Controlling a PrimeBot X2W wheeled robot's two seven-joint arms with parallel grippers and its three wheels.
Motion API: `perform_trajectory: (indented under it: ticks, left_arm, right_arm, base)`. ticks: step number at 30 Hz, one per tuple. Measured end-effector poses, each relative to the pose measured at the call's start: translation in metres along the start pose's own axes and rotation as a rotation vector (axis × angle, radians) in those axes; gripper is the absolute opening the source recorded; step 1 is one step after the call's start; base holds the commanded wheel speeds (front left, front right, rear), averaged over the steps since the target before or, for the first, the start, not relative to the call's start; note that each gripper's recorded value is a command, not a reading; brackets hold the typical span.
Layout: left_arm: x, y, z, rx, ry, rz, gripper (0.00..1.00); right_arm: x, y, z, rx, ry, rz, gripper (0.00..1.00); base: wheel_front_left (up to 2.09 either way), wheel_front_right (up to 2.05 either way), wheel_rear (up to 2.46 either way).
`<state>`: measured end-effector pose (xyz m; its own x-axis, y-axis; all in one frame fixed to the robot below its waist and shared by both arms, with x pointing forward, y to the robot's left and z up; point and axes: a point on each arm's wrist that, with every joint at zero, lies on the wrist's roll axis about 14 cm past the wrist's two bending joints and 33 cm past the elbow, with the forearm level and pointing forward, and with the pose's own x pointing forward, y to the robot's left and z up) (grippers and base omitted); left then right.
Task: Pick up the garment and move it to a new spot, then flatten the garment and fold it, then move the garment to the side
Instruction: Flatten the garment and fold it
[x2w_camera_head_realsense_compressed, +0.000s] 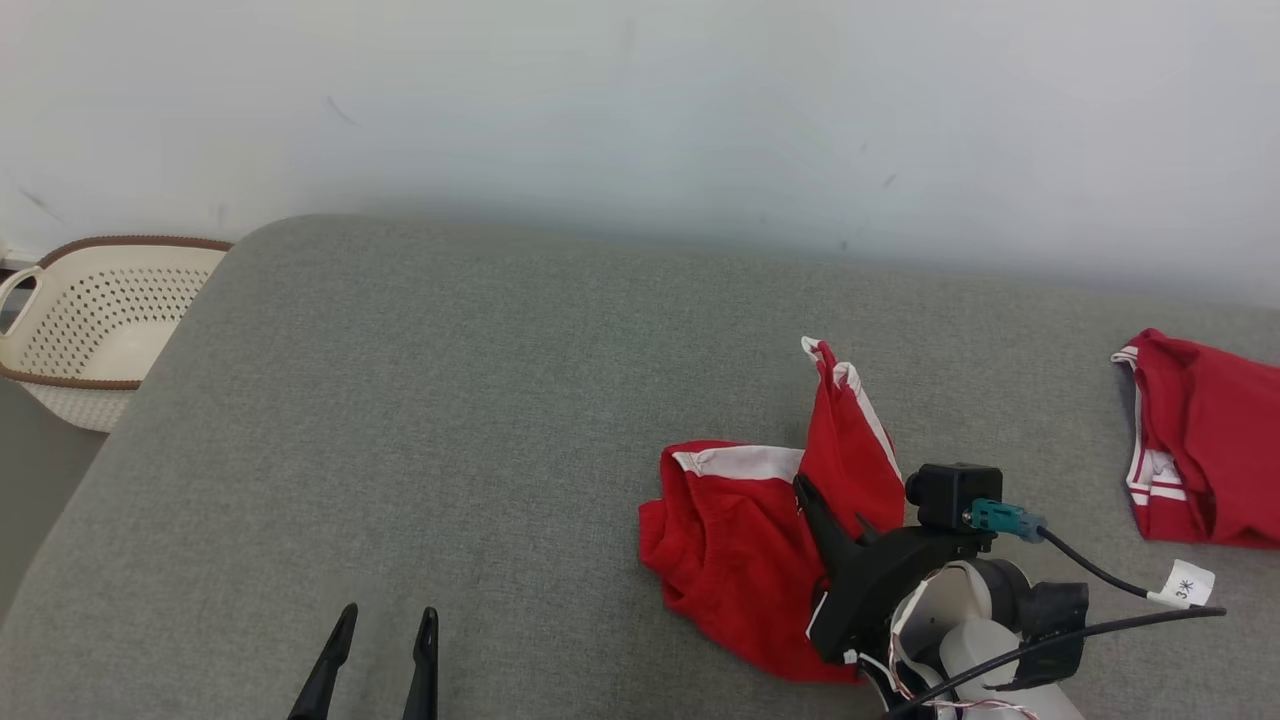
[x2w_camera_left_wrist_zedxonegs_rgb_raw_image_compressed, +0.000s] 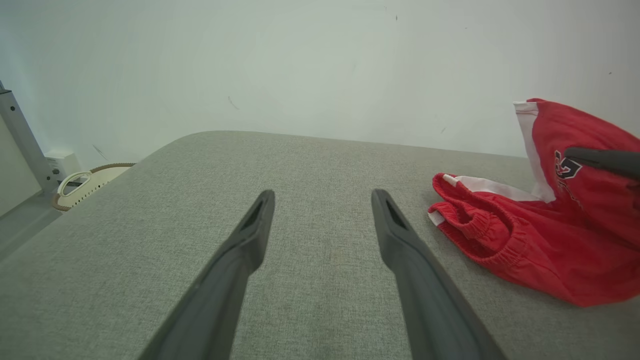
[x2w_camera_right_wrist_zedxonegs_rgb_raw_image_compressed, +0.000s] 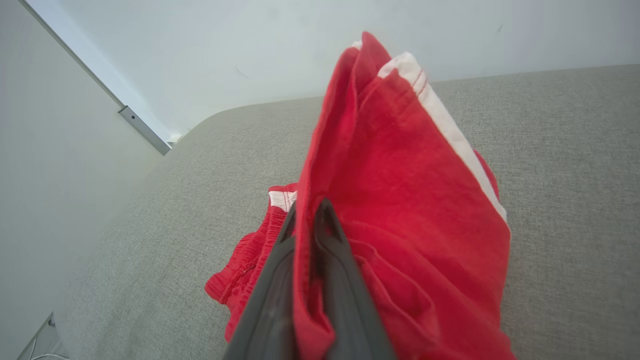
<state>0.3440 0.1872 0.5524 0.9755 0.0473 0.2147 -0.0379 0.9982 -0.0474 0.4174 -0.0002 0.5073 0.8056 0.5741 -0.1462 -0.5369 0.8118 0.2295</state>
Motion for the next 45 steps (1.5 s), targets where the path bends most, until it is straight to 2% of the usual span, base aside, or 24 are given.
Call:
perform_trajectory:
  ticks: [15, 16, 17, 18, 21, 26, 32, 38, 45]
  left_arm:
    - [0.001, 0.005, -0.007, -0.001, 0.021, 0.011, 1.0]
    - [0.001, 0.004, -0.007, -0.002, 0.024, 0.011, 1.0]
    - [0.0, 0.004, -0.008, -0.003, 0.025, 0.01, 1.0]
    - [0.0, 0.004, -0.008, -0.003, 0.025, 0.01, 1.0]
    - [0.0, 0.004, -0.008, -0.003, 0.024, 0.007, 1.0]
    - [-0.001, 0.004, -0.004, -0.002, 0.014, 0.004, 1.0]
    - [-0.003, 0.001, 0.0, -0.006, 0.001, -0.005, 1.0]
    - [-0.004, 0.0, 0.002, -0.007, -0.005, -0.008, 1.0]
    - [-0.008, 0.002, 0.0, -0.005, 0.0, -0.002, 1.0]
  right_arm:
    - [0.011, 0.04, -0.037, 0.083, 0.088, 0.107, 0.0]
    - [0.011, 0.041, -0.039, 0.088, 0.091, 0.111, 0.12]
    - [0.011, 0.043, -0.041, 0.099, 0.093, 0.115, 0.34]
    - [0.011, 0.045, -0.042, 0.099, 0.09, 0.121, 1.0]
    - [0.011, 0.053, -0.036, 0.127, 0.053, 0.143, 1.0]
    - [0.012, 0.062, -0.013, 0.106, -0.039, 0.17, 1.0]
    - [0.007, 0.059, 0.035, 0.088, -0.208, 0.164, 1.0]
    - [-0.012, 0.011, 0.071, 0.012, -0.327, 0.039, 1.0]
    - [-0.04, -0.05, 0.072, -0.044, -0.341, -0.145, 1.0]
  base:
    - [0.0, 0.0, 0.0]
    - [0.0, 0.0, 0.0]
    - [0.0, 0.0, 0.0]
    - [0.0, 0.0, 0.0]
    - [0.0, 0.0, 0.0]
    - [0.0, 0.0, 0.0]
    - [0.0, 0.0, 0.0]
    - [0.0, 0.0, 0.0]
    - [0.0, 0.0, 0.0]
